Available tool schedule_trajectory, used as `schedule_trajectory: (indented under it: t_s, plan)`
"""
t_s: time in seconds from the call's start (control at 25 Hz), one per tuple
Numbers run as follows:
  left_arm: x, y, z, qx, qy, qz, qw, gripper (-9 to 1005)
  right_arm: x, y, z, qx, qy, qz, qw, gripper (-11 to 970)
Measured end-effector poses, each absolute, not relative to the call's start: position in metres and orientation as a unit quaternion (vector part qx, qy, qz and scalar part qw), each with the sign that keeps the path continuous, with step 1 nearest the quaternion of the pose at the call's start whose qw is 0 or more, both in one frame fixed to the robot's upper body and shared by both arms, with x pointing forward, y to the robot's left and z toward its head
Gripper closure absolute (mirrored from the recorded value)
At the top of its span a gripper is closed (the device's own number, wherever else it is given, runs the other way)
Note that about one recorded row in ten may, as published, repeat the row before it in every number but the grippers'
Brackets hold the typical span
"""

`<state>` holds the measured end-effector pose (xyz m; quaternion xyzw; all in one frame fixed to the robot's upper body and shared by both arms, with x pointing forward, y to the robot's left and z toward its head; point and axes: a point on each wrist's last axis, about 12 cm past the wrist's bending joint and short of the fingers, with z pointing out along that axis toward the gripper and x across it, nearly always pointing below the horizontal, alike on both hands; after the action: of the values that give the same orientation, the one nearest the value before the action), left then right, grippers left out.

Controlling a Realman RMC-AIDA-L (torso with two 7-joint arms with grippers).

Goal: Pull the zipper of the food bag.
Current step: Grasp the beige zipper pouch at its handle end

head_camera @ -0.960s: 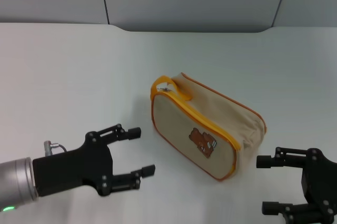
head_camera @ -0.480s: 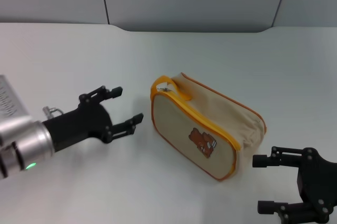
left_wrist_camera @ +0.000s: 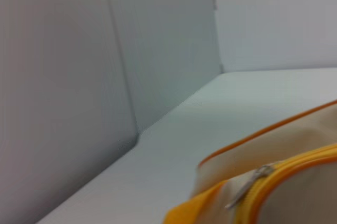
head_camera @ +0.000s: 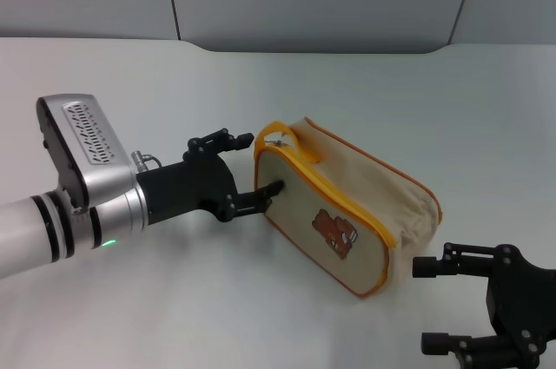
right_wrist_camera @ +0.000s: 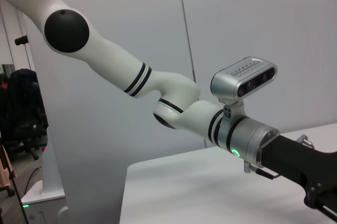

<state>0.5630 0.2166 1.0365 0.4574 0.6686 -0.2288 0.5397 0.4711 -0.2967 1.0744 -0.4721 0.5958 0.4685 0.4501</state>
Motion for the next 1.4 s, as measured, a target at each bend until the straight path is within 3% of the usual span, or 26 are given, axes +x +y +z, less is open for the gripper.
schedule_trajectory:
  t_s: [0.2, 0.52, 0.92, 1.4]
  plan:
    - [0.561, 0.208, 1.036, 0.49, 0.656, -0.235, 0.524, 186, 0.471, -0.296, 1.074, -0.472, 0.595, 0.468, 0.451, 172]
    - [0.561, 0.205, 1.037, 0.496, 0.642, -0.229, 0.538, 369, 0.472, -0.294, 1.073, -0.473, 0.596, 0.466, 0.452, 172]
    - [0.564, 0.2, 1.039, 0.502, 0.637, -0.231, 0.538, 773, 0.472, -0.296, 1.073, -0.471, 0.597, 0.463, 0.455, 173]
    - [0.56, 0.202, 1.042, 0.475, 0.632, -0.249, 0.56, 856, 0.47, -0.297, 1.072, -0.471, 0.596, 0.459, 0.46, 174]
